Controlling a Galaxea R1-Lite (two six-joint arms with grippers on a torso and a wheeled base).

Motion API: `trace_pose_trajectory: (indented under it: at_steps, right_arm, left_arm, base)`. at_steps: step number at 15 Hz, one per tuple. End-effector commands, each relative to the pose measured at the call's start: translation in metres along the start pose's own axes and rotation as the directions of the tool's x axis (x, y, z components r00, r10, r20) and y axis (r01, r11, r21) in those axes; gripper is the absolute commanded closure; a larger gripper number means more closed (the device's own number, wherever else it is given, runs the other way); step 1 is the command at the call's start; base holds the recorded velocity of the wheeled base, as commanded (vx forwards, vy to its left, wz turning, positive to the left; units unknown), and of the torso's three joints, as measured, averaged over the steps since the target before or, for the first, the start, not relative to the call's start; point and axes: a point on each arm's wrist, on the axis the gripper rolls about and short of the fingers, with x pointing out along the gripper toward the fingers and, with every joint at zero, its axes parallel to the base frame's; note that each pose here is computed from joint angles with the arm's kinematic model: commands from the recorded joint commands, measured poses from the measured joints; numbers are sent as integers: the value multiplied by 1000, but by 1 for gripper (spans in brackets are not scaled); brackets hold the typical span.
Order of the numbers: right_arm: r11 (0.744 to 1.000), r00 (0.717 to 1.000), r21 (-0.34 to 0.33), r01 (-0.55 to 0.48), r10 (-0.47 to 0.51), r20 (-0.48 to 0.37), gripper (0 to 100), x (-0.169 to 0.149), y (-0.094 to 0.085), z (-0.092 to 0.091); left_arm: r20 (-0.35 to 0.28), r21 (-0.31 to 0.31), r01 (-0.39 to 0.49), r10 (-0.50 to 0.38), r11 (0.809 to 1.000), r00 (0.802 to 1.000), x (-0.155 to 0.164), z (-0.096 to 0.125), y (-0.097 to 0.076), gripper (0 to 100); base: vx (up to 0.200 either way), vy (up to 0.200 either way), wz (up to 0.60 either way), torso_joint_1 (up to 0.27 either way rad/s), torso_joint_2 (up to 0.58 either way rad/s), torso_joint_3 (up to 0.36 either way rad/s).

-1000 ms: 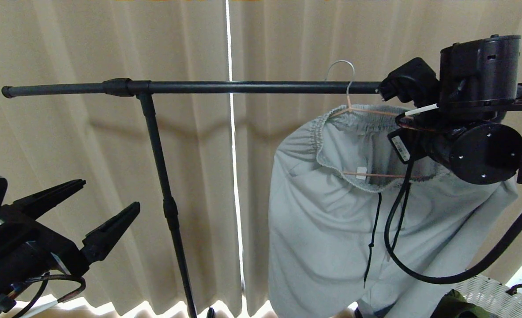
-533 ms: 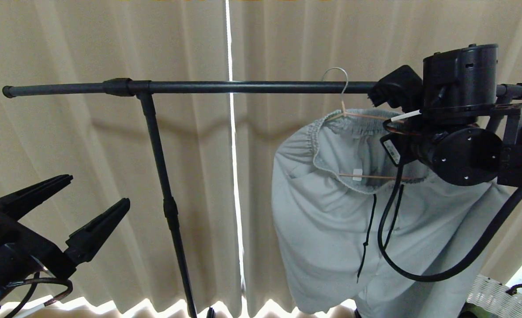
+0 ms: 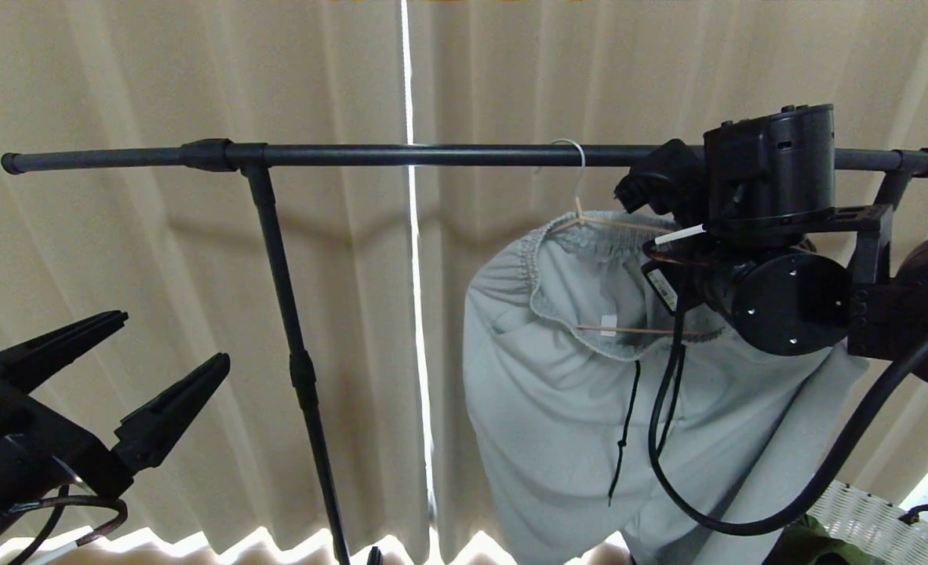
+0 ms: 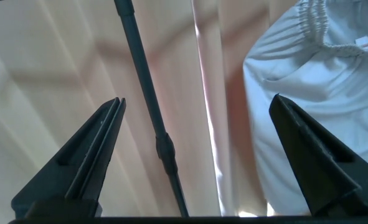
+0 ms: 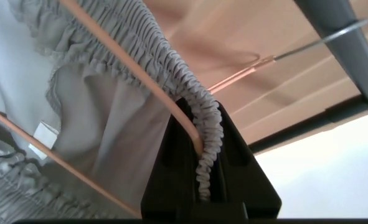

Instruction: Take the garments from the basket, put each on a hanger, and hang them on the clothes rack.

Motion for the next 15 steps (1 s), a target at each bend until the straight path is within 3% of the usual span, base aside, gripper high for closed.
trace_pose_trajectory:
  at_steps: [1, 4, 5, 11, 15]
  right_arm:
    - [1000, 1000, -11, -9, 9, 0, 100, 0, 5, 0]
    - [1000, 1000, -14, -14, 14, 0, 100, -1, 7, -1]
    - [1000, 1000, -13, -16, 16, 2, 0, -1, 7, -1]
    - [997, 997, 20, -69, 68, 31, 0, -16, 18, -3]
    - [985, 988, 100, -140, 132, 76, 0, -24, 23, 1]
  left_arm:
    - [-3, 1, 0, 0, 1000, 1000, 0, -1, 0, 0]
    - [-3, 1, 0, 0, 1000, 1000, 0, -1, 0, 0]
    - [-3, 1, 0, 0, 1000, 1000, 0, -1, 0, 0]
    - [-5, 1, 1, -1, 1000, 1000, 0, -1, 0, 0]
    - [-30, -4, 30, -30, 1000, 999, 5, -5, -4, 0]
  base:
    - [0, 0, 0, 0, 0, 0]
    - [0, 0, 0, 0, 0, 0]
    - [0, 0, 0, 0, 0, 0]
    - [0, 0, 0, 0, 0, 0]
    - [0, 0, 0, 0, 0, 0]
